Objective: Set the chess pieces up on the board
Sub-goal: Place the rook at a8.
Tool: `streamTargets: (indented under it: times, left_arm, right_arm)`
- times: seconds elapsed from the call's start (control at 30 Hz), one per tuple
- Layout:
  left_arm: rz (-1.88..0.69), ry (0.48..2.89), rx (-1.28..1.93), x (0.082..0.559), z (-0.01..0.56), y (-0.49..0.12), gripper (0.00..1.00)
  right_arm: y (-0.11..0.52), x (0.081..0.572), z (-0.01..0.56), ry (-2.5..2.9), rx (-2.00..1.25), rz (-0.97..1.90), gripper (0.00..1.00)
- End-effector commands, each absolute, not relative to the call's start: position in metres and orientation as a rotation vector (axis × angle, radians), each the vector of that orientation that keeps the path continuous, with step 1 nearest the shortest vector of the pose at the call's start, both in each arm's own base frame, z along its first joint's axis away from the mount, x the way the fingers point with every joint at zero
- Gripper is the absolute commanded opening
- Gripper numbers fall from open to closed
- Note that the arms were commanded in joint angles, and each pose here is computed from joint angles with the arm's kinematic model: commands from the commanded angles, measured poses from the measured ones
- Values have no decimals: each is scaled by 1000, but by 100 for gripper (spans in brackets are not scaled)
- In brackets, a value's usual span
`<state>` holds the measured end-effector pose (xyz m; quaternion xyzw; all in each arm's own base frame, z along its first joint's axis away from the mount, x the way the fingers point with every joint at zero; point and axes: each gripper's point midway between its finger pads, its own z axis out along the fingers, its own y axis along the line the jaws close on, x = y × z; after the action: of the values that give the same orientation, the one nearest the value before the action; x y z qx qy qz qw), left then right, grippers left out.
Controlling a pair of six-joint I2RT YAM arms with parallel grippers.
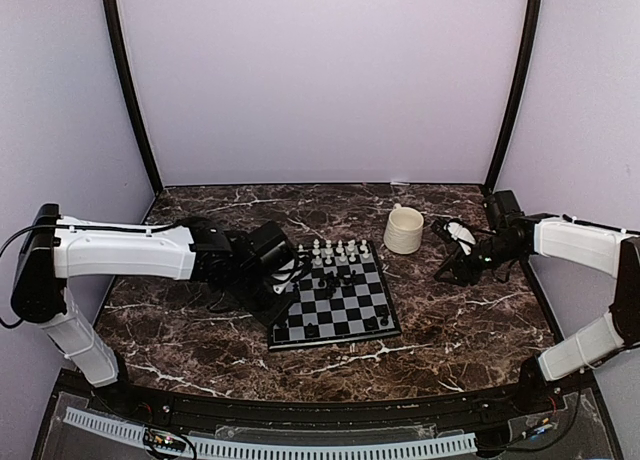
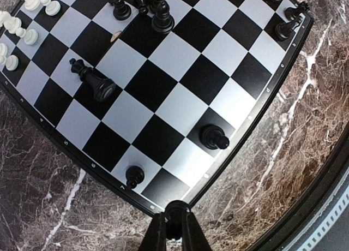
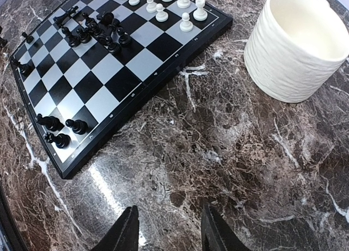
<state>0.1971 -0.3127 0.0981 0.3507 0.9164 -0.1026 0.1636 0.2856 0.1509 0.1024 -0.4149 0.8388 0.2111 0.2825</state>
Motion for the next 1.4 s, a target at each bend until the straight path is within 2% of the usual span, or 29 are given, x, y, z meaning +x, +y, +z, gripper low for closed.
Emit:
streamTargets:
  times: [0.0,0.97,1.27,1.37]
  left_arm:
    - [-269,2641,1026,193,82,-313,6]
    - [-165,2699,1044,193,52,-303,8]
    - [-170,2688,1023,194,63,-303,18]
    - [-211,2651,1001,197,85,-308,29]
  right_arm:
    - [151,293,104,2230,-1105,553,40]
    - [152,291,102,2235,-1110,565,40]
    - [152,291,102,2236,-1110,567,40]
    - [152,290,101,2236,-1111,569,40]
